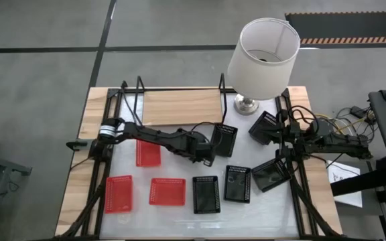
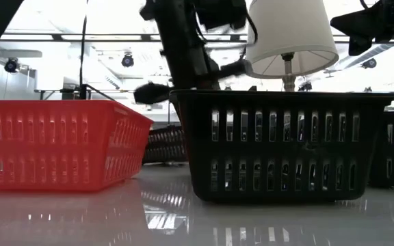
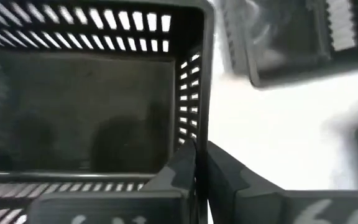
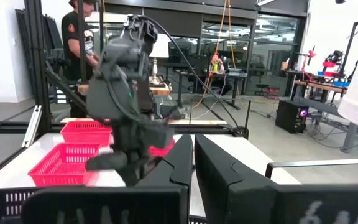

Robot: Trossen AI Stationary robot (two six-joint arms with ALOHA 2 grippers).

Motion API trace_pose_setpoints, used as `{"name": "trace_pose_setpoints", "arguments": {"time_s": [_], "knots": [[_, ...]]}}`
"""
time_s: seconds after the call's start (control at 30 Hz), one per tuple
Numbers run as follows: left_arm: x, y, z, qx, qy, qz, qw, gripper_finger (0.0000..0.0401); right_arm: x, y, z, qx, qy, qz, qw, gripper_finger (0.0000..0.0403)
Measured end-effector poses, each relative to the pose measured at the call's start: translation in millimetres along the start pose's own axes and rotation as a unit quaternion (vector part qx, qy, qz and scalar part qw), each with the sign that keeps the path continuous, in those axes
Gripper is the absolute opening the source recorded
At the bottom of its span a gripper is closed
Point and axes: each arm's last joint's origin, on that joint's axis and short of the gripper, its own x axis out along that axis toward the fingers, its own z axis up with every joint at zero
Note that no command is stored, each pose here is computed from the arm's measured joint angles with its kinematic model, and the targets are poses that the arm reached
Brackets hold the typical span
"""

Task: Stack baskets on shelf by color
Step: Put the black bin on the shelf

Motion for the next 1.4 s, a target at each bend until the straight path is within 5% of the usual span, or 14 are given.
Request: {"name": "trace_pose_setpoints", "arguments": {"time_s": [0.13,0.27,0.43,0.53,0.63,0.93,1.23,1.4], "knots": [[-34.8,-0.5,-3.2,0.111,-0.018,-0.023,0.993,0.0001,0.2,0.0,0.2,-0.002,-0.001,-0.001,1.0,0.0011],[-71.5,0.7,-6.4,0.273,-0.064,-0.036,0.959,0.0,0.7,0.1,-0.3,-0.002,0.002,0.0,1.0,0.0011],[-109.7,10.5,-11.7,0.516,-0.109,0.005,0.849,0.0,0.7,0.1,-0.4,0.002,0.002,0.0,1.0,0.0011],[-124.6,22.1,-9.1,0.602,-0.128,0.07,0.785,0.0,0.8,0.1,-0.4,0.002,0.002,0.0,1.0,0.0011],[-132.3,37.0,2.3,0.632,-0.125,0.116,0.756,0.0,0.9,0.1,-0.5,0.001,0.003,0.001,1.0,0.0011],[-115.7,102.8,31.3,0.602,-0.088,0.126,0.783,0.0,0.9,0.2,-0.5,0.001,0.003,0.001,1.0,0.0011],[-80.0,173.9,35.8,0.559,-0.067,0.141,0.814,0.0,0.9,0.1,-0.5,0.0,0.003,0.001,1.0,0.0011],[-71.9,193.6,33.6,0.546,-0.043,0.139,0.825,0.0,0.9,0.2,-0.5,0.001,0.003,0.001,1.0,0.0011]]}}
